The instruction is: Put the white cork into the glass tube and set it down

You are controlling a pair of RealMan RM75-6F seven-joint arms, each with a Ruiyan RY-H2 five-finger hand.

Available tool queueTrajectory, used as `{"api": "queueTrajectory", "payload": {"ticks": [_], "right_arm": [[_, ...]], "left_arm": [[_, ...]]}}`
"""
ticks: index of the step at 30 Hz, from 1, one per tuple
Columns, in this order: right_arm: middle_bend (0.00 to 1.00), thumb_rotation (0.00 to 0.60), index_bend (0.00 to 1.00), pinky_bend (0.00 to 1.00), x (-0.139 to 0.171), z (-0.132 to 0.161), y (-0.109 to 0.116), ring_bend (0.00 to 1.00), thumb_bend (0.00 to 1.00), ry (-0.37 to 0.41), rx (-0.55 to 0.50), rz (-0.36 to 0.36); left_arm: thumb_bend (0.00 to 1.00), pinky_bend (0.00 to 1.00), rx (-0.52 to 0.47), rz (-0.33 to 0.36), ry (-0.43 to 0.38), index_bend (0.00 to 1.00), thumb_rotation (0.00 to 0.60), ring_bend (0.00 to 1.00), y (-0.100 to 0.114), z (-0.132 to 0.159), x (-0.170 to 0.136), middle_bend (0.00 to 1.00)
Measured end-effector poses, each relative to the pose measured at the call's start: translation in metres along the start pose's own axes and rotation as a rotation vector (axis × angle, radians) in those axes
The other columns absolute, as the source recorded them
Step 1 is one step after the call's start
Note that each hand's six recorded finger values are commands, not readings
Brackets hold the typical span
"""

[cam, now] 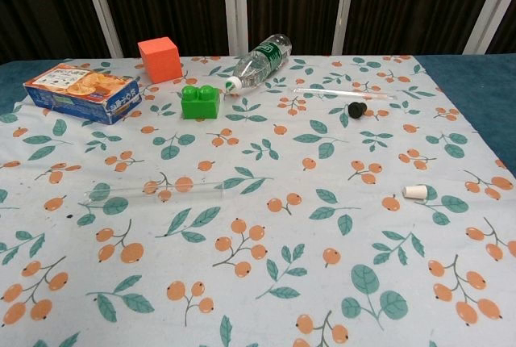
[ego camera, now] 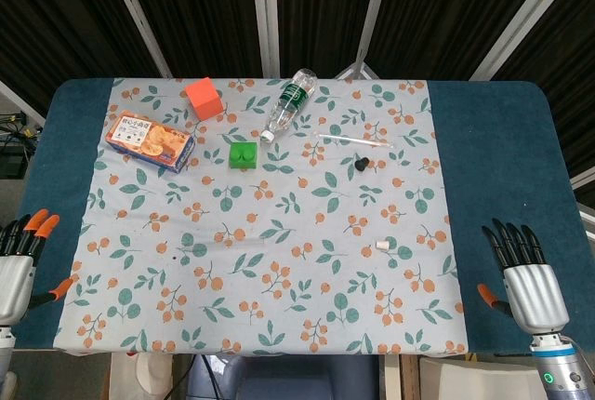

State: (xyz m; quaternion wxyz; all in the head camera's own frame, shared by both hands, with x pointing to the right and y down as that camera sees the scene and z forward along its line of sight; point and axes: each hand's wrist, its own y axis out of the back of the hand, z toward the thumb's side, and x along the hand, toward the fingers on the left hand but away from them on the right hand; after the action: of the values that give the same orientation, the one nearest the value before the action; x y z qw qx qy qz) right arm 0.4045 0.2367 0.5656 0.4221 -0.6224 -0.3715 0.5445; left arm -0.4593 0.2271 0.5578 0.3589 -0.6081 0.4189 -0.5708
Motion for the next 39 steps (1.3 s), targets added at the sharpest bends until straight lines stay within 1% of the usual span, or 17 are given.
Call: {"api": "queueTrajectory", "payload": {"ticks": [13,22,26,30,33,35,39], "right_arm": [[0.0,0.6,0.0,0.0,0.003,-0.003,0.001,0.0,0.25,-0.009,0.005,0.002],[0.0,0.6,0.0,0.0,0.002,-0.002,-0.001,0.0,0.25,-0.008,-0.002,0.013],[0.0,0.6,0.0,0.0,0.003,-0.002,-0.001,0.0,0.25,-0.007,-0.01,0.015],[0.0,0.6,0.0,0.0,0.004,-0.002,-0.003,0.0,0.25,-0.002,-0.012,0.024],[0.0,0.6,0.0,0.0,0.004,-0.001,-0.004,0.0,0.25,-0.001,-0.015,0.03],[0.0,0.6,0.0,0.0,0.004,-0.001,-0.003,0.0,0.25,-0.002,-0.018,0.031],[0.0,0.6,0.0,0.0,0.003,-0.002,-0.004,0.0,0.25,-0.003,-0.021,0.04]], "left_arm": [[0.06,0.0,0.005,-0.011,-0.005,0.06,0.6,0.0,-0.003,0.002,0.001,0.02],[0.06,0.0,0.014,-0.034,-0.018,0.07,0.6,0.0,-0.008,0.01,0.007,0.03],[0.06,0.0,0.022,-0.039,-0.044,0.1,0.6,0.0,-0.009,0.022,0.011,0.06],[0.07,0.0,0.024,-0.053,-0.072,0.15,0.6,0.0,-0.013,0.04,0.02,0.14],[0.11,0.0,0.016,-0.073,-0.077,0.2,0.6,0.0,-0.018,0.054,0.031,0.18],[0.15,0.0,0.013,-0.084,-0.075,0.23,0.6,0.0,-0.022,0.064,0.04,0.21],[0.2,0.0,0.023,-0.1,-0.078,0.24,0.6,0.0,-0.033,0.087,0.061,0.25]]}}
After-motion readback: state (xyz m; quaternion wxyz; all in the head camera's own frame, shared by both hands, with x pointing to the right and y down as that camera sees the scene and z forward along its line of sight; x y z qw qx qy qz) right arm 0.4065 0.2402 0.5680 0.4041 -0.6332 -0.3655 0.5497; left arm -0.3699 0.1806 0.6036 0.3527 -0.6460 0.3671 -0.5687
